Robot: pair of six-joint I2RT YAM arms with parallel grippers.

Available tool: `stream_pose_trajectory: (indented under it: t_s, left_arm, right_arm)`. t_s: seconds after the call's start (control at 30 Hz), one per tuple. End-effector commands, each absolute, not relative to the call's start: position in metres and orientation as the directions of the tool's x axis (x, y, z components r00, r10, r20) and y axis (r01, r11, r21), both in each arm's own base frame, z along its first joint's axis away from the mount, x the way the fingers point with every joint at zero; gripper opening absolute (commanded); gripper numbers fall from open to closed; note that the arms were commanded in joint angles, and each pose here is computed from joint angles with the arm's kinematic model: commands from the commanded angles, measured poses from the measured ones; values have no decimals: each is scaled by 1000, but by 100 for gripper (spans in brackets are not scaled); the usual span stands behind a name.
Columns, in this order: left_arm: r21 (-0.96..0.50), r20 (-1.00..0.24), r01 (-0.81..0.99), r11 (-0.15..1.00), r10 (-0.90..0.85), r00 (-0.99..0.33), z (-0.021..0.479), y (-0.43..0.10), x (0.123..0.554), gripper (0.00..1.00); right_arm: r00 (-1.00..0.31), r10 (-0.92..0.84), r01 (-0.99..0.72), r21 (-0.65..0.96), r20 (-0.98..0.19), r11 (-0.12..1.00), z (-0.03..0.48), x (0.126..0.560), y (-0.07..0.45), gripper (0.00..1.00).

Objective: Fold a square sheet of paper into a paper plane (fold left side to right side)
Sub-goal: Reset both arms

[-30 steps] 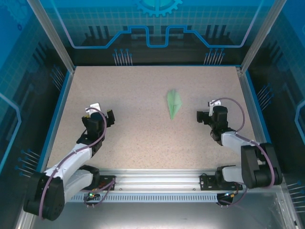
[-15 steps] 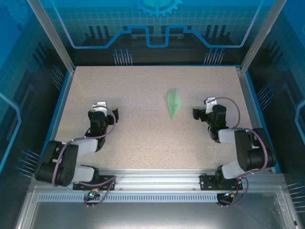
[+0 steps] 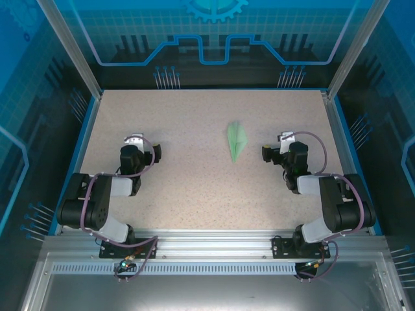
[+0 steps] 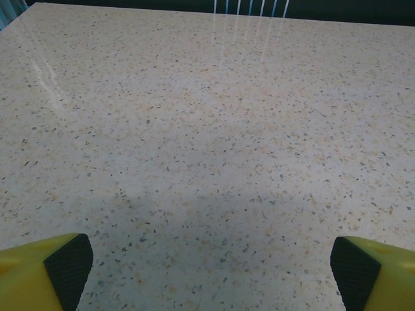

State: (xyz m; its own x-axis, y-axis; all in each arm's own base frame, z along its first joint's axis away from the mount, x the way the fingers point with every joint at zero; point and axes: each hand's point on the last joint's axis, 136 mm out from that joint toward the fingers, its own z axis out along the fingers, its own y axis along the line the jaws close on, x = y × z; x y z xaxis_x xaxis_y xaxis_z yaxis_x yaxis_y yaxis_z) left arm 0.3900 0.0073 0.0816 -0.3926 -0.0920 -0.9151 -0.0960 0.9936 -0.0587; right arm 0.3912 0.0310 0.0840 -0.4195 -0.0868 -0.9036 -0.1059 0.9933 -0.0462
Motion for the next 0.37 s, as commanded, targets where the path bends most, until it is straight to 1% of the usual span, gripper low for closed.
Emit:
stream_pose_trajectory:
  t_s: [0.0,0.33]
  left_arm:
    - [-87,-922,-58,995,-103,-374,91,1,396,98]
    - [-87,-921,-44,995,-97,-378,91,-1,397,98]
  right_arm:
    - [-383,-93,-107,-56,-919,993,93,396,27,99]
    - [-382,-101,-123,-58,-919,991,94,396,31,100]
